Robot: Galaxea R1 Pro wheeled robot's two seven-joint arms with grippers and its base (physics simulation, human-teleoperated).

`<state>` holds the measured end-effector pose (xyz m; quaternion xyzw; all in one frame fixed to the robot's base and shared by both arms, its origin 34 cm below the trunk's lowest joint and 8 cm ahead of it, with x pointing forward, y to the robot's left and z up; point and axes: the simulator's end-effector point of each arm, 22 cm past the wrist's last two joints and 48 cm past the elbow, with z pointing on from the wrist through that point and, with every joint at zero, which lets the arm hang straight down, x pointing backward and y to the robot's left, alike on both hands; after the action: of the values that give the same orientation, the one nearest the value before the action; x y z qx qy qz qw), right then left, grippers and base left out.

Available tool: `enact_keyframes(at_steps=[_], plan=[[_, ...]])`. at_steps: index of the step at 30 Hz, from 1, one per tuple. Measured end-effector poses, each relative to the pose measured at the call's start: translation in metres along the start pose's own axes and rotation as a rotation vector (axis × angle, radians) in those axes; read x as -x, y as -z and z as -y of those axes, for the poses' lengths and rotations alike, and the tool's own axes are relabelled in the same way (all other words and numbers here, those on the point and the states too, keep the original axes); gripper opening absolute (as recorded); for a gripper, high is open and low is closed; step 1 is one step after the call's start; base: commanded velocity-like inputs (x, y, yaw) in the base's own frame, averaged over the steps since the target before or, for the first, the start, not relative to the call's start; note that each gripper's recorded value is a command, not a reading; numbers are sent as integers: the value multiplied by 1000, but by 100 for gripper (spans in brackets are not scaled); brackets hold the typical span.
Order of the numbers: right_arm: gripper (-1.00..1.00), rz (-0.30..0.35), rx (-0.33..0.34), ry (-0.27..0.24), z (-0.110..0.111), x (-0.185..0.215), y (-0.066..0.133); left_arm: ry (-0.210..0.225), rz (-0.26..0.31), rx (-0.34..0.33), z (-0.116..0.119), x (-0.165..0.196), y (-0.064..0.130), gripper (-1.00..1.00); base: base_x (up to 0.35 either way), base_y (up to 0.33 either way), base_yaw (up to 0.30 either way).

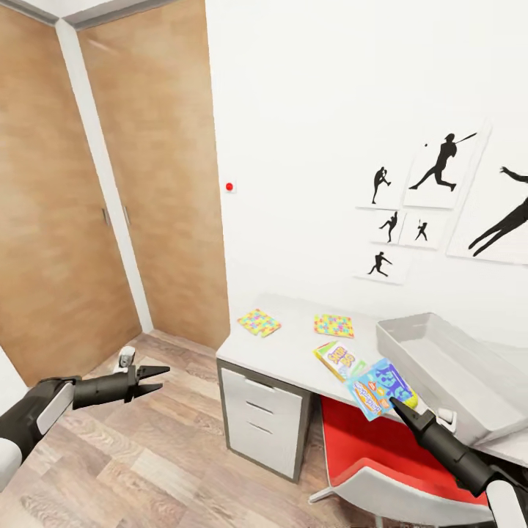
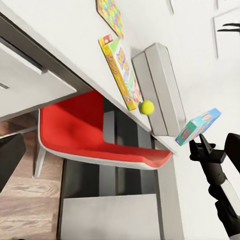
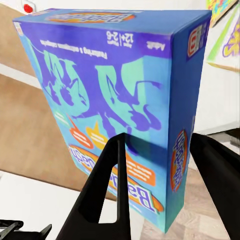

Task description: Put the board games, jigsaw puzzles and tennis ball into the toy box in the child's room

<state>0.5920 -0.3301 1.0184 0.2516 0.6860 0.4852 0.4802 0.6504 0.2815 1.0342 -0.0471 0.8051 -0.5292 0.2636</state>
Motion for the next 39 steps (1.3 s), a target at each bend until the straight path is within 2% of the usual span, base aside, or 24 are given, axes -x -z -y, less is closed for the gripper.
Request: enact_keyframes(at_steps=[10,23,30,39], plan=[[-100,1,1,0,0,0,0,-1,0,1,0,0,0,100,173,-157,-279],[-100,-4,-11,-26,9,-5,2,-1,-1,1,0,0,0,100,16,-19,-280],[-100,-4,-11,-27,10,-5,2,-1,0,1,0,0,0,100,27,16,-280],[-100,-3,-8,-30,9,-5,2,-2,0,0,0,0,0,100,187,186,-280]])
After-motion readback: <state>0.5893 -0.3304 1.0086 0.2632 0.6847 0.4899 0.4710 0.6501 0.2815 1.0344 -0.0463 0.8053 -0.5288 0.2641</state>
